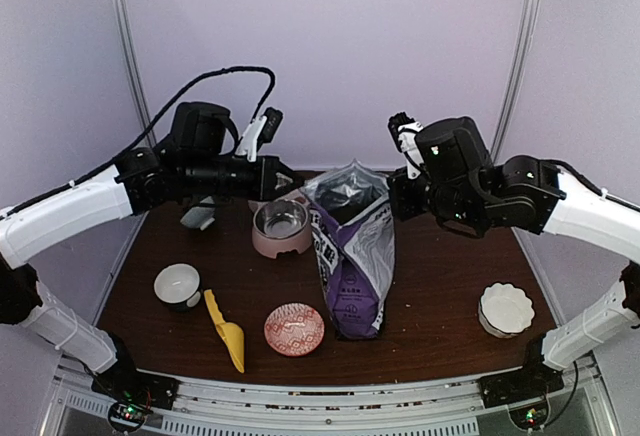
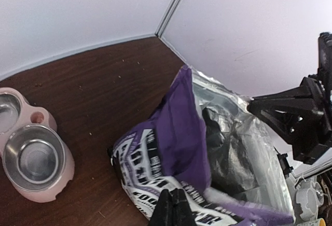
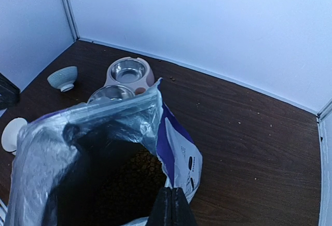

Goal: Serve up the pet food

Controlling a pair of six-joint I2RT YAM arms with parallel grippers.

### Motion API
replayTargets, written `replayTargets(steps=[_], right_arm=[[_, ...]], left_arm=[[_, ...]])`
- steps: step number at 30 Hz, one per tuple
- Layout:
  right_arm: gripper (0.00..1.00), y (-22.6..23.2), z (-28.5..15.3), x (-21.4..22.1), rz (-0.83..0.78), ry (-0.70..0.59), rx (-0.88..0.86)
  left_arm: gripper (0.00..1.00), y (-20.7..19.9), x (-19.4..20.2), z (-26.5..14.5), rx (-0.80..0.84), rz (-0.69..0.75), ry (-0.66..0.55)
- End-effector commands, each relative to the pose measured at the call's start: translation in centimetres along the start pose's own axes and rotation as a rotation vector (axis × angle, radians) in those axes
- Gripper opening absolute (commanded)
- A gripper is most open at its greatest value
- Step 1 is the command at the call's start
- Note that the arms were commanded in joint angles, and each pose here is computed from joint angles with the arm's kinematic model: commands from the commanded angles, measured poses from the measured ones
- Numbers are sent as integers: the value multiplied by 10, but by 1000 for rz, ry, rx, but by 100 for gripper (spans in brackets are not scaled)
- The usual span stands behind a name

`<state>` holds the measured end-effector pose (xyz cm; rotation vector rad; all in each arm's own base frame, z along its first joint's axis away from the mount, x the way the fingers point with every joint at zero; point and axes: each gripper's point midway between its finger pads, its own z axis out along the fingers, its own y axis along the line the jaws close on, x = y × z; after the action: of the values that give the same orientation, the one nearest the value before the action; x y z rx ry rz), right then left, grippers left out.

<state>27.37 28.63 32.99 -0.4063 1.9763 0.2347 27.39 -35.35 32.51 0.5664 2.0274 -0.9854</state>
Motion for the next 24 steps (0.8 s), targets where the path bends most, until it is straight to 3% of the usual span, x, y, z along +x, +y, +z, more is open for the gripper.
replayTargets(steps=[1,9,14,19,24], right_arm=[[0,-51,-32,-38,94,-93,119],[0,-51,-34,-34,112,-74,87],[0,-46,-31,-33,119,-68,63],[33,-42,-32,-36,135,-74,35],[50,-44,-37,-42,162,-92,21]], left_arm=[[0,3,-29,-17,-28,88,-31],[0,-11,-29,-7,57,91,-14],[35,-18,-29,0,103,95,1],[67,-33,-29,11,142,109,7],[78,-50,-32,29,179,129,18]])
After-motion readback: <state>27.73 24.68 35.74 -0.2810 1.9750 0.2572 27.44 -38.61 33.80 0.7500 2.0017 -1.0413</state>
